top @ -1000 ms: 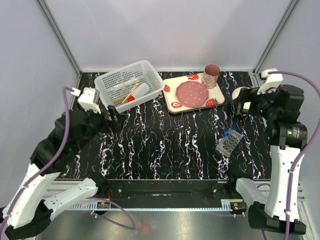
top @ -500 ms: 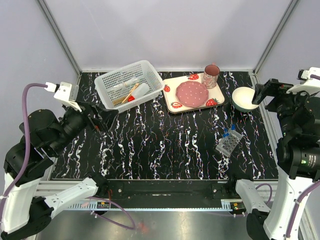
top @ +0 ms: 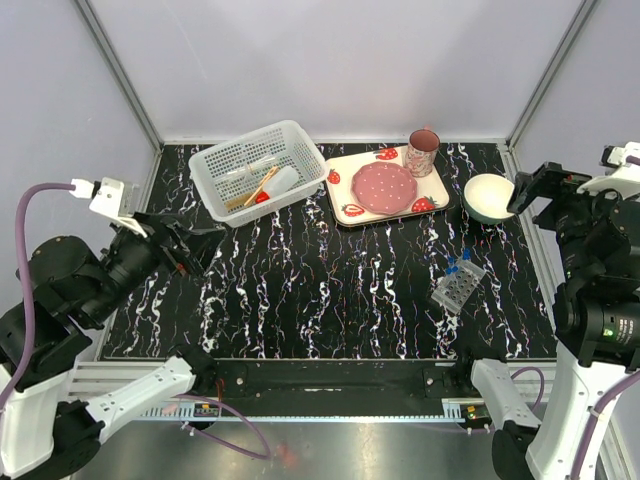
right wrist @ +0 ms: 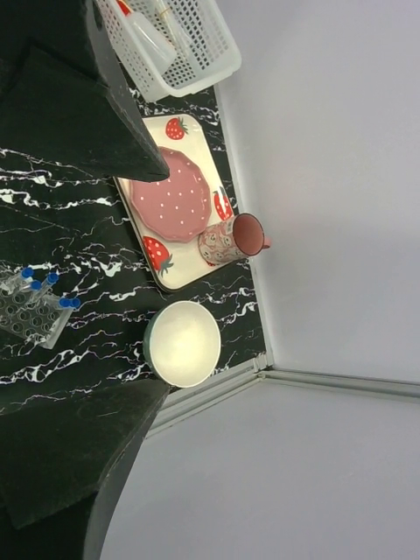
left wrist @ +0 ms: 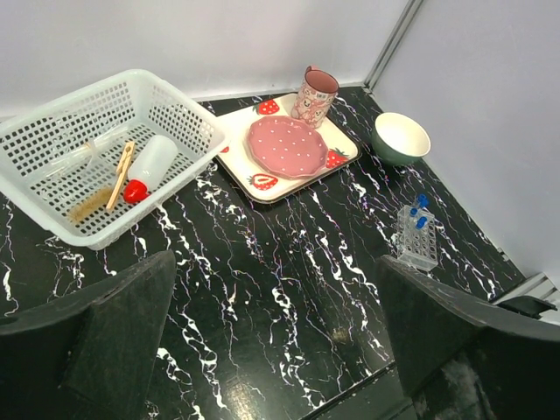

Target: Organize the chemistry lab equipment

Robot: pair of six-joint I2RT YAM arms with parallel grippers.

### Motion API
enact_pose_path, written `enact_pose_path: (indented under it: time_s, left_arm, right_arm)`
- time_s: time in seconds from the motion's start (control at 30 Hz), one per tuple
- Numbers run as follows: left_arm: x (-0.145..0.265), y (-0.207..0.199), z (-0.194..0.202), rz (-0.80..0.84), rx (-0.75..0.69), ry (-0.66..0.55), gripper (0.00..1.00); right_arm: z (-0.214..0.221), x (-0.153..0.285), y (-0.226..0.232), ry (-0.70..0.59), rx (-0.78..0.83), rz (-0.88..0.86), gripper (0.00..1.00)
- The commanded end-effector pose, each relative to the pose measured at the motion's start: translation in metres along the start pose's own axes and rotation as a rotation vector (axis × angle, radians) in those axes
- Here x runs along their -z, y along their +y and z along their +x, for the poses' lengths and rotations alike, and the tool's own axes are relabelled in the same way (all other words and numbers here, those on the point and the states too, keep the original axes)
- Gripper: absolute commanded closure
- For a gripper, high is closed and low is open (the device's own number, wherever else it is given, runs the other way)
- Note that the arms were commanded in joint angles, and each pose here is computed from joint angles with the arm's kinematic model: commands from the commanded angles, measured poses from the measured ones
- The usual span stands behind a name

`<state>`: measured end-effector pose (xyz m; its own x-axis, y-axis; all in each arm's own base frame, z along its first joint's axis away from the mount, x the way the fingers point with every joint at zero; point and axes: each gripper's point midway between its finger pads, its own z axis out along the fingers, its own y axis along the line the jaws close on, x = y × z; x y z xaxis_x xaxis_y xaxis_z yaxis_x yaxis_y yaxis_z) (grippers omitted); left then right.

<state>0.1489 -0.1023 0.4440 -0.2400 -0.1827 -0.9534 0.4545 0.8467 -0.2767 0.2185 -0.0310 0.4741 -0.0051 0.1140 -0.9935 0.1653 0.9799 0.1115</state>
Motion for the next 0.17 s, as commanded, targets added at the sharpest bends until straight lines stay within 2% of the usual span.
enact_pose_path:
  time_s: [0.0, 0.13]
  left_arm:
    - [0.0012, -0.0002, 0.0008, 0.006, 0.002, -0.007, 0.01]
    - [0.0029, 0.0009, 0.0013, 0.005, -0.006, -0.01, 0.01]
  right_arm:
    - [-0.0087, 0.0079, -0.0057, -0.026, -0.002, 0.034, 0.0]
    - [-0.0031, 0.0062, -0.0055, -0.004, 0.012, 0.029, 0.0]
